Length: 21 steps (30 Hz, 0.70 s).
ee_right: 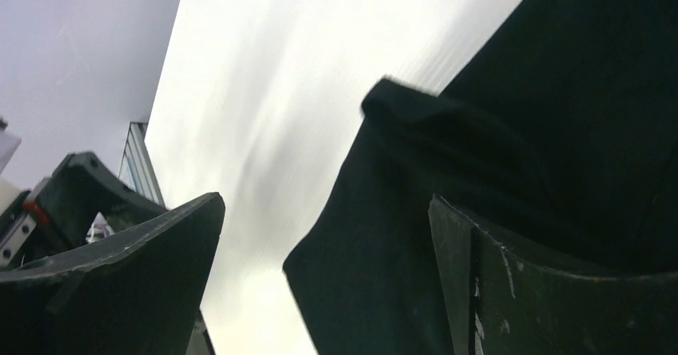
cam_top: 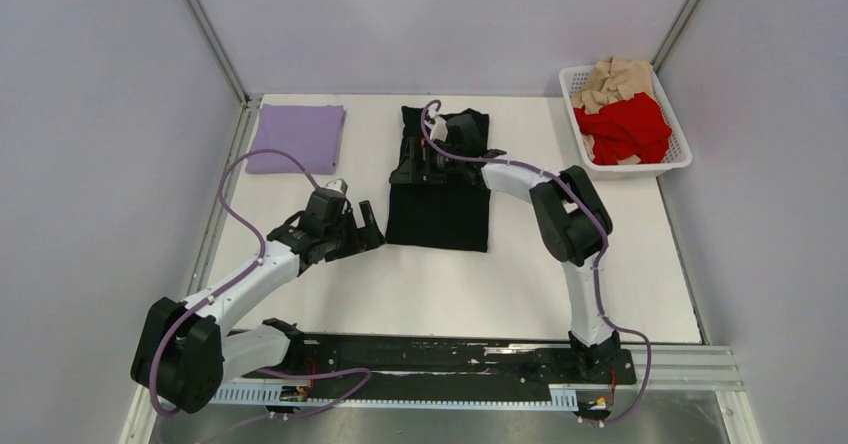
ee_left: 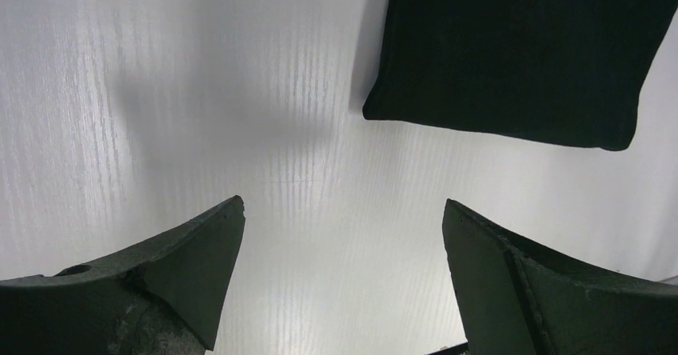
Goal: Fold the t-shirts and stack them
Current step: Fold the folded rectangular tshirt in 1/3 of the way
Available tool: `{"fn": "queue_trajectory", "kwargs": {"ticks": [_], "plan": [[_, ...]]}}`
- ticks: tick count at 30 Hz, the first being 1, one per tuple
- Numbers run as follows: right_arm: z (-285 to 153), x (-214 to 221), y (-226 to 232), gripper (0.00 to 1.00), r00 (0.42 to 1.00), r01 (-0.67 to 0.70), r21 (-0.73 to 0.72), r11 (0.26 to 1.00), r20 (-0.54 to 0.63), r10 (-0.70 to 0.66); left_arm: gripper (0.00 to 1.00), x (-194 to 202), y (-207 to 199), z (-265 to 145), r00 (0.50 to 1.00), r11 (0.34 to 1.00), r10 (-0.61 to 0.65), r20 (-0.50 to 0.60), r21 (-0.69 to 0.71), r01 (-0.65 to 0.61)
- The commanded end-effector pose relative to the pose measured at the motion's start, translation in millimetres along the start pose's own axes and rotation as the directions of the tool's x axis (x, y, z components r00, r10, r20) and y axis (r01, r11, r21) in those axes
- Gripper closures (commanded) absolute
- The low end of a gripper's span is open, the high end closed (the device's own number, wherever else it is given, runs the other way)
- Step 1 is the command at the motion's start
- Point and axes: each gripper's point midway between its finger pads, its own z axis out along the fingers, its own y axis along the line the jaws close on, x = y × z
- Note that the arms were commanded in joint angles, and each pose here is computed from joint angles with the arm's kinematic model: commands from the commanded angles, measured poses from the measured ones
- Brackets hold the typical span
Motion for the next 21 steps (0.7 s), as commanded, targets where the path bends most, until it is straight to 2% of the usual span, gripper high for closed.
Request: {"fn": "queue_trajectory", "kwargs": {"ticks": [1, 6, 9, 12, 16, 21], "plan": [[16.7, -35.7, -10.2, 0.0, 0.997, 0.017, -0.022, 1.0, 0.08, -0.016, 0.0, -1.2, -2.7, 1.4, 1.0, 1.0, -0.016, 0.007, 0.008, 0.016], [31.1, -44.5, -56.8, 0.0, 0.991, -0.07, 0.036, 0.997, 0.113, 0.065, 0.0, -4.5, -9.1, 6.6, 1.0, 0.999, -0.017, 0.012, 0.036, 0.017], [29.9, -42.7, -59.5, 0.0, 0.99, -0.089, 0.029, 0.996, 0.109, 0.085, 0.0, -6.5, -12.5, 9.7, 1.0, 0.999, -0.018, 0.012, 0.047, 0.018], [18.2, -56.3, -41.1, 0.0, 0.991, -0.044, 0.013, 0.999, 0.129, 0.042, 0.0, -8.4, -16.0, 14.9, 1.0, 0.998, -0.02, 0.012, 0.059, 0.019], [-17.7, -84.9, 6.7, 0.0, 0.982, 0.056, -0.014, 0.998, 0.184, -0.053, 0.05, -14.7, -19.7, 23.2, 1.0, 0.998, -0.023, 0.021, 0.062, 0.022], [-75.1, -81.8, 34.2, 0.0, 0.961, 0.089, 0.072, 0.993, 0.255, -0.104, 0.11, -26.8, -23.9, 35.1, 0.999, 0.998, -0.02, 0.047, 0.056, 0.017]]}}
